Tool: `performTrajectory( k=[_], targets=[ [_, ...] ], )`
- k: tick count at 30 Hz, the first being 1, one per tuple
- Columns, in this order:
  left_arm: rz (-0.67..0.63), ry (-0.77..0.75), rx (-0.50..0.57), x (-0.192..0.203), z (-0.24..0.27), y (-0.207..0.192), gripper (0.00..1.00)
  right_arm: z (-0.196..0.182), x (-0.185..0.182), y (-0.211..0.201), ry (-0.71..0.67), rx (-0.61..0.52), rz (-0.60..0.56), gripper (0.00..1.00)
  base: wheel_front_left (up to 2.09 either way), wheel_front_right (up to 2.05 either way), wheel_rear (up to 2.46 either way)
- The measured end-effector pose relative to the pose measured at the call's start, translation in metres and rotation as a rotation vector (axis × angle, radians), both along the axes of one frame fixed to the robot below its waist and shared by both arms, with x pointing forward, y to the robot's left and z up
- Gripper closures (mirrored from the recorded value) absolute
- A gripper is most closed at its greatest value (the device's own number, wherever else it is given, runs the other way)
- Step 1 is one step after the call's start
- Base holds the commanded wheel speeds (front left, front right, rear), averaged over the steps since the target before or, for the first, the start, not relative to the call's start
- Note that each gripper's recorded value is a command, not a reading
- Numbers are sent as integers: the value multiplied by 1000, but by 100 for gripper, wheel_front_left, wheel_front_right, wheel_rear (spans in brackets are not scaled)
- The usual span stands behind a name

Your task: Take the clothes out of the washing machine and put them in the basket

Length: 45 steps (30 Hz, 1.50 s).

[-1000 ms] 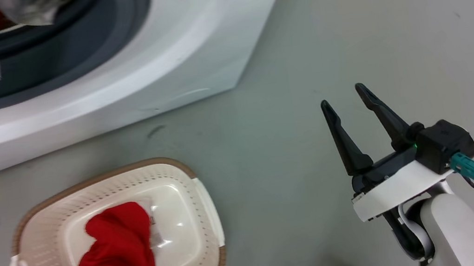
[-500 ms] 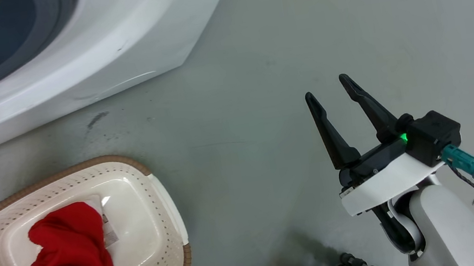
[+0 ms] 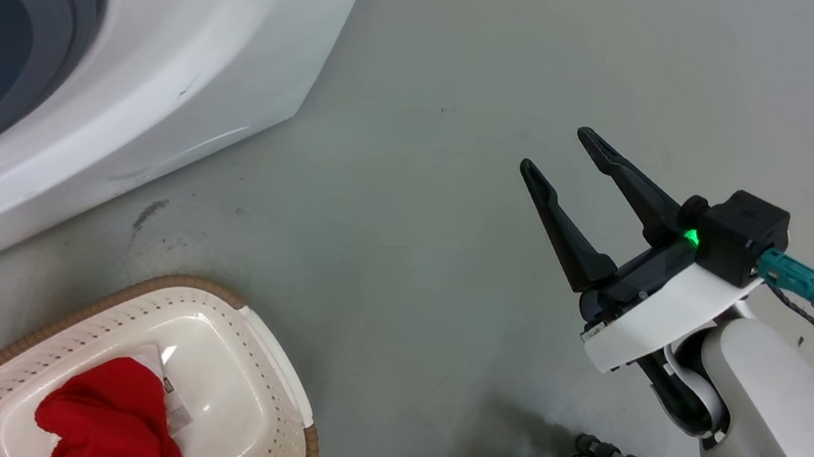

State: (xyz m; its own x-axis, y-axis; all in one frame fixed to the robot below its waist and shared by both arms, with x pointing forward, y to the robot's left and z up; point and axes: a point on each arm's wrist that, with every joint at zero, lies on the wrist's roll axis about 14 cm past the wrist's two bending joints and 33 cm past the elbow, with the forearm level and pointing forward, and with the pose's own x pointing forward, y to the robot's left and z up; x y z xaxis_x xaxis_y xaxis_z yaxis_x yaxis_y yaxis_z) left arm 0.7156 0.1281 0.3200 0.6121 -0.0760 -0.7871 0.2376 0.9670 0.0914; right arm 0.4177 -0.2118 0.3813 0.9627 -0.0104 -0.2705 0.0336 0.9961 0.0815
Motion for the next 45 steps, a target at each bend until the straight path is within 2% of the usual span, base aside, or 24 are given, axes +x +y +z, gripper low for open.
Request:
performTrajectory(
  k=[2, 3, 11, 26, 28, 34, 45],
  targets=[
    [-9, -134, -21, 10, 19, -6, 100, 5, 0, 0, -13, 0, -1, 0, 0, 0, 0],
    [-9, -134, -21, 10, 19, -6, 100, 5, 0, 0, -13, 0, -1, 0, 0, 0, 0],
    [-59, -443, -71, -2, 62, -15, 100, 28, 1, 0, -74, -16, 7, 0, 0, 0, 0],
    [50, -647, -252, -77, 119, 4, 100, 65, -15, 9, -169, -18, 24, 0, 0, 0, 0],
    [16, -656, -234, -90, 123, 4, 100, 69, -19, 11, -175, -14, 24, 0, 0, 0, 0],
    [46, -715, -289, -118, 147, 7, 100, 86, -29, 13, -212, -10, 24, 0, 0, 0, 0],
    [7, -975, -393, -173, 223, 0, 100, 102, -51, 12, -234, -14, 14, 0, 0, 0, 0]
  ],
)
